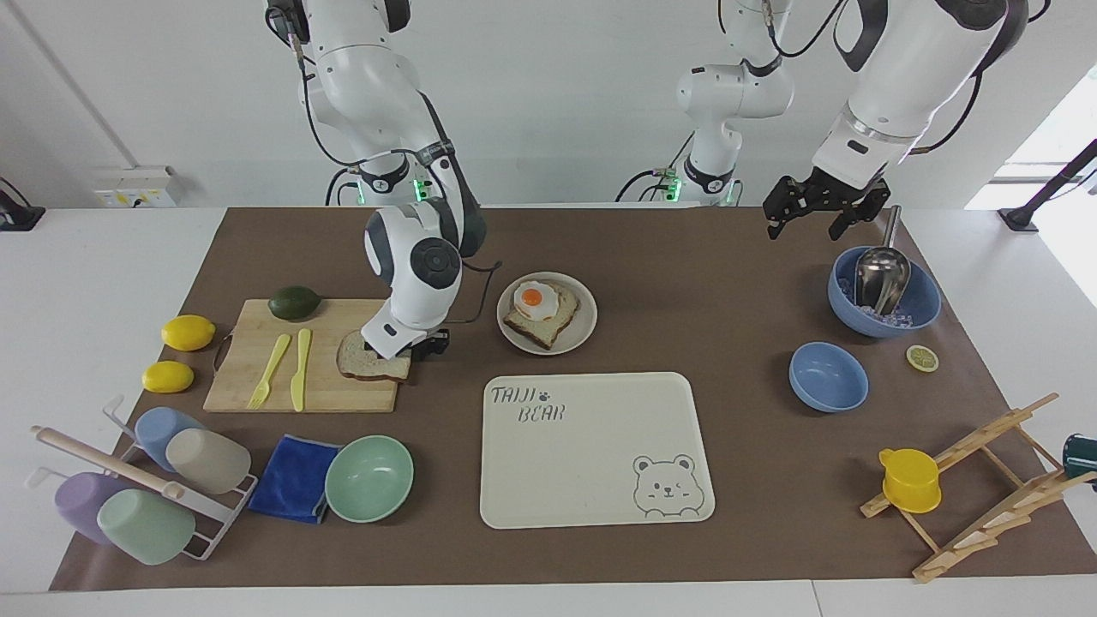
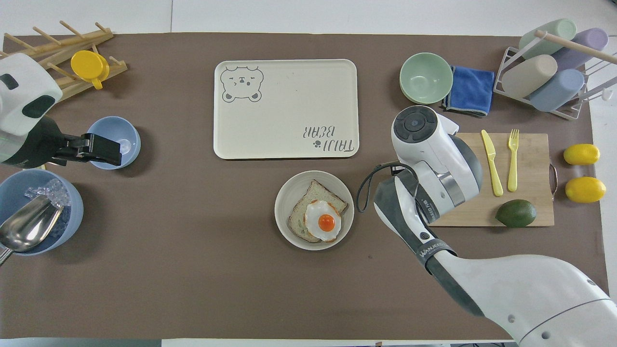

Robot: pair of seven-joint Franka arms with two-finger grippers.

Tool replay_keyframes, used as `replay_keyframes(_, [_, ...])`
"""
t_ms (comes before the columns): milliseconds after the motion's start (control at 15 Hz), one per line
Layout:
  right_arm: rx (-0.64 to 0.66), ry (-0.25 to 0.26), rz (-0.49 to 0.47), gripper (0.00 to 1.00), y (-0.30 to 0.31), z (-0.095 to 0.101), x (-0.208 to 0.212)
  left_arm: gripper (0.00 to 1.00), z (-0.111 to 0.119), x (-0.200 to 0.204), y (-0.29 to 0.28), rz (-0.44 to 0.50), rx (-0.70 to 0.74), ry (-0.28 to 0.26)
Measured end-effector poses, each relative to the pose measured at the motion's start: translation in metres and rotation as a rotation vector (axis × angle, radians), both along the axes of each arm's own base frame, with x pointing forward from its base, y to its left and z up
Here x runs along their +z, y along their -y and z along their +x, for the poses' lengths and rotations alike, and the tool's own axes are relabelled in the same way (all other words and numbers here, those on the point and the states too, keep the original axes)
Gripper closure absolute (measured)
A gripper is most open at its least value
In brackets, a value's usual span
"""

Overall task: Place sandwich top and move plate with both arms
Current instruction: 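Reach the right gripper to the bread slice on the cutting board and grasp it, then carry the bread slice with the right gripper and lower it onto the egg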

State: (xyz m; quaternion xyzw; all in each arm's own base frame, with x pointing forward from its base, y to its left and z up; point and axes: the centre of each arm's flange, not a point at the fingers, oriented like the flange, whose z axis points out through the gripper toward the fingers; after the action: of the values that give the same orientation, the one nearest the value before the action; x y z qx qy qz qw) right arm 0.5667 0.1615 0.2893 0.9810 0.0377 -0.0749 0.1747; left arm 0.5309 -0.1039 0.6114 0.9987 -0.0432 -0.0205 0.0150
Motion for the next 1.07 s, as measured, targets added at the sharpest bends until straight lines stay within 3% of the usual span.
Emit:
replay_keyframes(67, [0.0,-0.001,0.0,0.22,0.0,-0.001,0.0,0.0,0.0,0.0,0.0,0.0,0.0,0.0])
replay_keyframes(133, [0.0,0.0,-0.002,0.3,0.001,-0.002,0.001,0.0,0.0,0.0,0.0,0.0,0.0,0.0])
replay_keyframes(467, [0.011,0.003,-0.001,0.8,-0.005,-0.006,0.011,0.0,0.0,0.0,0.0,0.0,0.0,0.0])
replay_keyframes(800, [0.035,-0.051,-0.067,0.84,-0.033,-0.009,0.04,0.0,0.0,0.0,0.0,0.0,0.0,0.0])
replay_keyframes(1067, [0.111,-0.023,-0.101,0.84,-0.123,-0.034,0.087,0.0,0.0,0.0,-0.001,0.0,0.001,0.0])
